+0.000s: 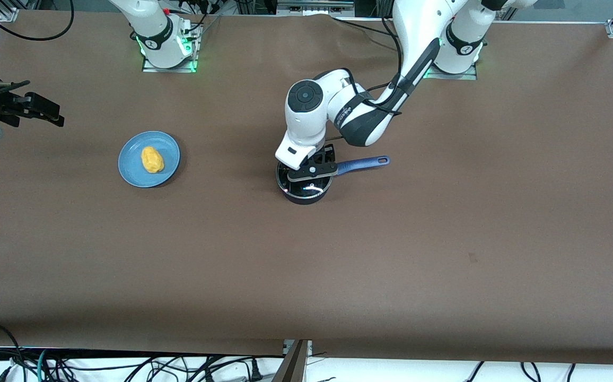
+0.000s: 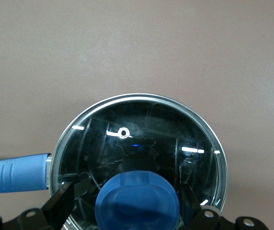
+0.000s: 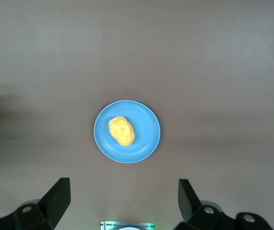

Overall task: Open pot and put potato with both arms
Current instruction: 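Close the left gripper on the blue lid knob, then lift the lid with the left gripper while the right gripper reaches the potato, then set down the lid with the left gripper while the right gripper grasps the potato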

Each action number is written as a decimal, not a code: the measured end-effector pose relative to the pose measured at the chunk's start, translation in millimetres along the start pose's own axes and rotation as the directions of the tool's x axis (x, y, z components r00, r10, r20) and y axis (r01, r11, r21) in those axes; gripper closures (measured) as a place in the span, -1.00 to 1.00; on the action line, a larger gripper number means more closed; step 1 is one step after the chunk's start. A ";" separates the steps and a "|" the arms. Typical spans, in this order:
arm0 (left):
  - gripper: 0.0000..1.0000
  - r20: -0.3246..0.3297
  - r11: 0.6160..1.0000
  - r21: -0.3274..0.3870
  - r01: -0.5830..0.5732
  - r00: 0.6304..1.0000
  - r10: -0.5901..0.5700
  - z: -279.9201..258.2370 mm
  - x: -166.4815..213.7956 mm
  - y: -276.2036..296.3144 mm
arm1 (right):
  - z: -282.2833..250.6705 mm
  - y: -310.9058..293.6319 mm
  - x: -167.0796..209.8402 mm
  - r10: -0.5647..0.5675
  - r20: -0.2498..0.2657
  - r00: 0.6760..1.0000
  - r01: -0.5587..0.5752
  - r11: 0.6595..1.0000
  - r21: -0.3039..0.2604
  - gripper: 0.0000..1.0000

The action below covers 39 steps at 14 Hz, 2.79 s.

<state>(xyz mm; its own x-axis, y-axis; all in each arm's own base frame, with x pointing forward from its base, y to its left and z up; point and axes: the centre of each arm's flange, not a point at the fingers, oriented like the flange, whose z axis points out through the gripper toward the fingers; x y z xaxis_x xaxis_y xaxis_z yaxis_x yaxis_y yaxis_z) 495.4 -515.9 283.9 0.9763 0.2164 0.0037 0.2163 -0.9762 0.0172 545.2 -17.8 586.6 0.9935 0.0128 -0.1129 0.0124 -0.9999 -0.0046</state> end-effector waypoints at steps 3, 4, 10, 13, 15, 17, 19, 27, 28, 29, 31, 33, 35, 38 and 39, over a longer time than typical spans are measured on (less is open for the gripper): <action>-0.44 -0.007 1.000 -0.015 0.015 1.000 -0.015 -3.8 -0.5 3.4 | 0.2 0.0 -0.2 0.000 0.002 1.000 0.000 1.000 0.000 -0.99; -0.44 -0.006 1.000 -0.015 0.023 1.000 -0.023 -3.7 -0.5 3.4 | 0.2 0.0 -0.2 0.000 0.002 1.000 0.000 1.000 0.000 -0.99; -0.34 -0.013 0.999 -0.023 0.036 0.999 -0.036 -9.6 3.3 3.6 | 0.2 0.0 -0.3 0.000 0.003 1.000 0.000 1.000 0.000 -1.00; -0.34 -0.027 0.999 -0.026 0.045 0.999 -0.046 -36.7 18.2 -4.2 | 0.3 0.0 -0.3 0.000 0.003 1.000 0.000 1.000 0.000 -0.99; -0.34 -0.036 1.000 -0.020 0.017 0.999 -0.017 -63.3 42.5 -24.9 | 0.4 -0.1 -0.3 0.000 0.004 1.000 0.000 1.000 0.000 -0.99; -0.34 -0.027 0.999 0.007 -0.046 0.999 0.046 -89.5 85.9 -68.5 | 7.1 -2.2 -0.8 -0.004 0.036 0.999 0.004 1.000 0.001 -0.99; -0.34 0.007 0.990 0.023 -0.136 0.991 0.136 -111.4 136.2 -132.9 | 28.6 -10.5 1.7 -0.027 0.112 0.993 0.027 1.000 0.003 -1.00; -0.34 0.104 0.908 0.011 -0.419 0.904 0.415 -78.7 260.4 -459.3 | 174.8 -52.4 11.3 -0.175 0.123 0.977 0.177 0.984 -0.005 -1.00; -0.34 0.090 0.899 0.000 -0.439 0.895 0.437 -62.6 261.4 -483.3 | 198.8 -52.1 6.4 -0.181 0.101 0.978 0.183 0.983 -0.007 -1.00; -0.34 0.072 0.891 -0.006 -0.454 0.888 0.454 -45.0 259.8 -504.0 | 222.9 -51.6 0.1 -0.193 0.080 0.978 0.194 0.981 -0.010 -1.00; -0.34 0.040 0.880 -0.003 -0.475 0.879 0.475 -7.7 250.6 -536.0 | 267.4 -50.5 -14.4 -0.224 0.048 0.974 0.225 0.974 -0.014 -1.00; -0.34 0.030 0.875 0.006 -0.483 0.875 0.483 23.5 240.1 -553.9 | 304.4 -49.6 -30.2 -0.236 0.011 0.972 0.236 0.972 -0.019 -1.00; -0.34 0.037 0.876 0.005 -0.482 0.876 0.482 44.2 234.6 -562.4 | 336.9 -48.7 -45.2 -0.249 -0.018 0.968 0.248 0.968 -0.025 -1.00; -0.34 0.034 0.880 0.009 -0.474 0.880 0.474 63.4 234.4 -569.4 | 374.9 -48.0 -52.3 -0.288 -0.041 0.957 0.287 0.958 -0.029 -1.00; -0.34 0.036 0.881 0.009 -0.472 0.881 0.472 68.3 234.1 -571.0 | 383.6 -48.0 -50.7 -0.300 -0.048 0.953 0.299 0.954 -0.031 -1.00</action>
<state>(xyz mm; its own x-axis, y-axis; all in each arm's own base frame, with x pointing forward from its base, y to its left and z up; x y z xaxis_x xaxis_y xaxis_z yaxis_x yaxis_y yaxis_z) 601.0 91.1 206.7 0.9624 -0.2706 -0.0247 -0.2706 -0.9627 0.0049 450.9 30.8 211.4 0.9482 0.3124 -0.0581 0.3126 -0.9499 -0.0069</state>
